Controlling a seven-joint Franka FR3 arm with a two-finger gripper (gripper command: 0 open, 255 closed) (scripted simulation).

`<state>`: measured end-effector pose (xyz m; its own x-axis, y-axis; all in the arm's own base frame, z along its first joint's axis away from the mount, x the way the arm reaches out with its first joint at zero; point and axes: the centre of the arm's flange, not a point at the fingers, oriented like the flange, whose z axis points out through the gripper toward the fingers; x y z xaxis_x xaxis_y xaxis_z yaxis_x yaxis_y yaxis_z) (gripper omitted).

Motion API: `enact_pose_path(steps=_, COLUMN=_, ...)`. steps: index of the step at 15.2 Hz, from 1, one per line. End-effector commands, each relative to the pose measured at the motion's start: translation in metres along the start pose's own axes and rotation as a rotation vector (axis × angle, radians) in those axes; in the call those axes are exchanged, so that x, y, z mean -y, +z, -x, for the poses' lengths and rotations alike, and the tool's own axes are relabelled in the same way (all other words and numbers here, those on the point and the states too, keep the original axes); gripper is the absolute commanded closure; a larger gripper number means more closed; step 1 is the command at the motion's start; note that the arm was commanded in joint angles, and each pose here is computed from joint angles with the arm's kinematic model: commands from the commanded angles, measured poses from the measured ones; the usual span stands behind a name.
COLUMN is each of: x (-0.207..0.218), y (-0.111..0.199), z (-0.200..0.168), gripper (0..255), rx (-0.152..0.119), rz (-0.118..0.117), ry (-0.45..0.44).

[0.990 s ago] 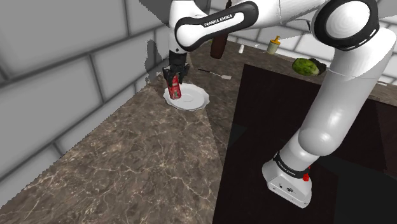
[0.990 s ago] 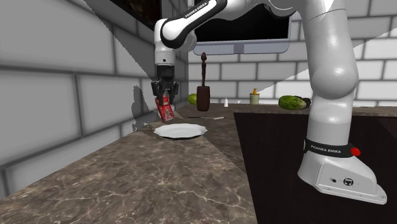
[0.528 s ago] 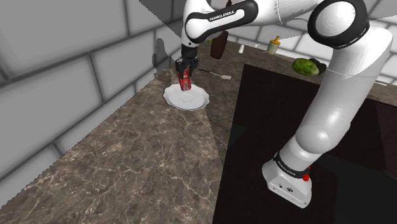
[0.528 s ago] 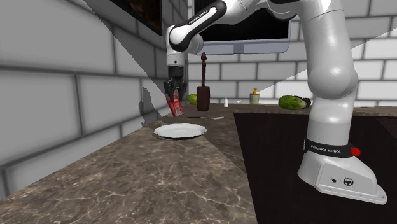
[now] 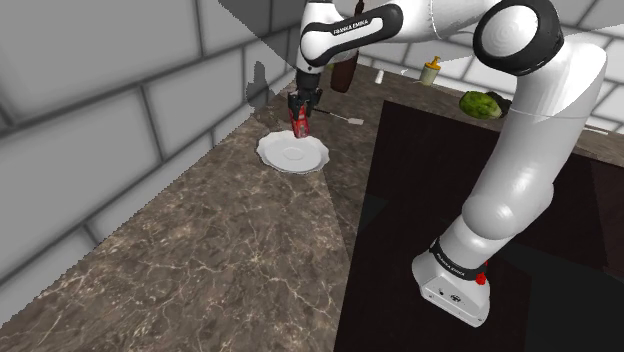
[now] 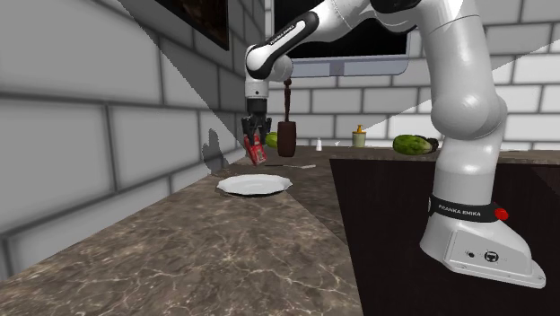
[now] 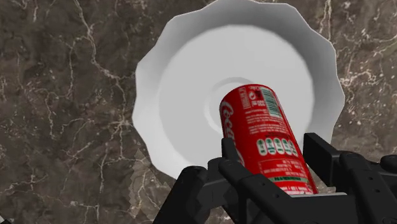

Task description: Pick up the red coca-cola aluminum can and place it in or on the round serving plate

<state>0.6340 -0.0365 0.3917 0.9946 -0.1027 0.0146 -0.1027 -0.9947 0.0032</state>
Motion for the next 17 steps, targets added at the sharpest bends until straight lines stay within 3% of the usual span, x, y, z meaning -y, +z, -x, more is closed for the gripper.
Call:
enact_pose_path(steps=1, x=-0.001, y=0.011, z=-0.001, gripper=255, rx=-0.001, rz=0.0, ry=-0.001)
enact_pose_path(steps=14, x=-0.001, y=0.08, z=0.0, gripper=255, rx=-0.001, rz=0.0, ry=-0.001)
enact_pose_path(steps=17, x=-0.001, y=0.08, z=0.0, gripper=255, rx=-0.001, rz=0.0, ry=-0.001)
